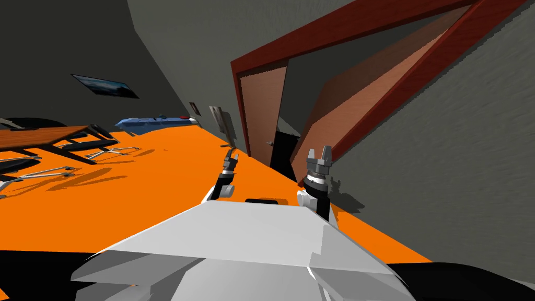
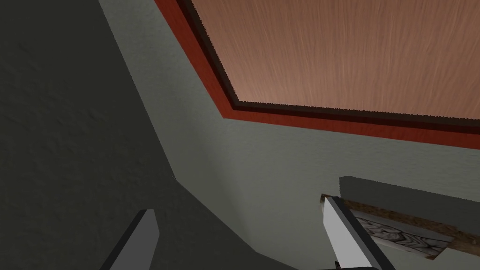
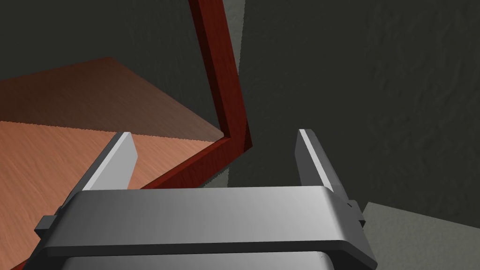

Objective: Push the door open

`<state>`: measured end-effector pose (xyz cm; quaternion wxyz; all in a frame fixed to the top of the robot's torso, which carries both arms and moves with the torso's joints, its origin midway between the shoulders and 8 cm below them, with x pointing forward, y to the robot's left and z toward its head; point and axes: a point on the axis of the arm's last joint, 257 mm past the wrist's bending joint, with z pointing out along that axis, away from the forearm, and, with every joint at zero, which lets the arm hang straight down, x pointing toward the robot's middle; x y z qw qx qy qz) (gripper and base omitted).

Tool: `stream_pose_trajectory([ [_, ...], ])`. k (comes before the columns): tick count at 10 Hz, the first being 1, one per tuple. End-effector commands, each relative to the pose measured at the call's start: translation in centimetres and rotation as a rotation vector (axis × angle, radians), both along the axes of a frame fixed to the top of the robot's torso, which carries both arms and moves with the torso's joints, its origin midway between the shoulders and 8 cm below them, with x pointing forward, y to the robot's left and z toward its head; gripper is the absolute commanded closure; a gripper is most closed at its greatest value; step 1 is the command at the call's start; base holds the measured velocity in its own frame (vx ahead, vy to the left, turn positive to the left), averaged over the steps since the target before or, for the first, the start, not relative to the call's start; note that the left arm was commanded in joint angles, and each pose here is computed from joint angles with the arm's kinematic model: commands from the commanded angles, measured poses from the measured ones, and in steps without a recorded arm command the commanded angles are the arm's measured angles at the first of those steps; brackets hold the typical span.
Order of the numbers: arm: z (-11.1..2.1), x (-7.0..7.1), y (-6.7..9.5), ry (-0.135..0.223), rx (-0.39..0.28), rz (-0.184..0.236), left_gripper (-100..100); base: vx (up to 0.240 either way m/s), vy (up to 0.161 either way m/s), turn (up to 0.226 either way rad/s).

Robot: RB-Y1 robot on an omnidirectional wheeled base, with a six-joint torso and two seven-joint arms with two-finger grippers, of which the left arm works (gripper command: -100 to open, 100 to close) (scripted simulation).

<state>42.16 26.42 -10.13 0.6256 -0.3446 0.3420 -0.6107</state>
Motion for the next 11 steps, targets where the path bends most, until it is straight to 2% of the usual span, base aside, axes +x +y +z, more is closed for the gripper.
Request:
stream_pose_trajectory([
  [1, -1.0, 0.6, -0.3, 0.018, -0.001, -0.009, -100, 0.116, 0.000, -0.050],
  [11, -7.9, 3.7, -2.4, 0.133, -0.008, -0.067, -100, 0.099, 0.008, -0.063],
])
